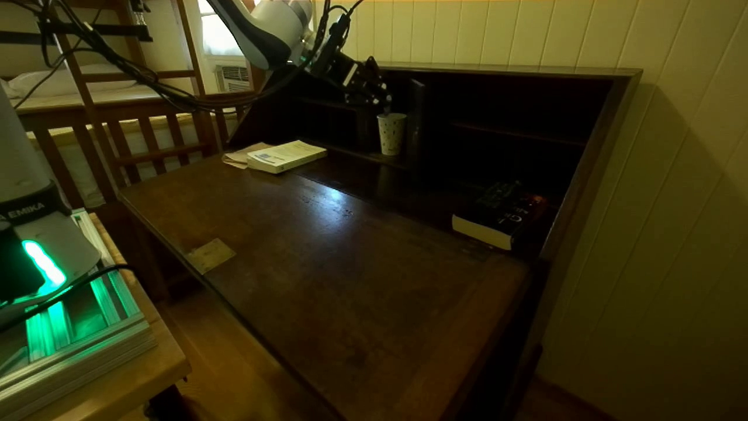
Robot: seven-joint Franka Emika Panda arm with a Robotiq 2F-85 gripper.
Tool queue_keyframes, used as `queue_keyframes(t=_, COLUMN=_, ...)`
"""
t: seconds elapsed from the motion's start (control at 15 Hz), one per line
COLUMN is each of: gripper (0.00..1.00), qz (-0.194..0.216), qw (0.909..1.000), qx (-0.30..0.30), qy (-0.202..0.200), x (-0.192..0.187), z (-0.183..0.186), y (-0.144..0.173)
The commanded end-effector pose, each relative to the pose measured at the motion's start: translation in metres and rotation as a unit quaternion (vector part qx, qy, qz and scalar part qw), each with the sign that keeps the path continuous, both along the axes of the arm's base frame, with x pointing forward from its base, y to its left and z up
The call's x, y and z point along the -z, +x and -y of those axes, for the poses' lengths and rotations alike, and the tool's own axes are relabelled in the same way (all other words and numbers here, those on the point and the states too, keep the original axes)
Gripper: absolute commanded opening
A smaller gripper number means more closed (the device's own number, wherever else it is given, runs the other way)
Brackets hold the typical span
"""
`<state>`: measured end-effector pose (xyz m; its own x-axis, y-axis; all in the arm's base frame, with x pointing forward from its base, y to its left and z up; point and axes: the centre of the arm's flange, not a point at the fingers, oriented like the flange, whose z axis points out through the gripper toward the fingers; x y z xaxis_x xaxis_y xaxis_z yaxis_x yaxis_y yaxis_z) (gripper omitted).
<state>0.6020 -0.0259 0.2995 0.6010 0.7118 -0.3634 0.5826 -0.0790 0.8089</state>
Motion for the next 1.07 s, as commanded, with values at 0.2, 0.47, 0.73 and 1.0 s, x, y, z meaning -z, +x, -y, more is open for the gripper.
queue_keyframes(t=0.2, gripper=0.05, qz=0.010, qw=0.9993, qx=-0.027, qy=-0.022, x=0.006, z=0.000, y=0.015)
queue_keyframes(t=0.47, gripper=0.05, qz=0.005, qw=0.9987, qx=-0.040, qy=-0.030, x=0.012, z=-0.002, y=0.019)
queue_keyframes(t=0.73, gripper=0.05, qz=0.000, qw=0.9980, qx=-0.052, qy=-0.036, x=0.018, z=-0.005, y=0.021)
queue_keyframes(t=1.0, gripper=0.05, qz=-0.004, qw=0.9973, qx=-0.061, qy=-0.041, x=0.023, z=-0.008, y=0.024)
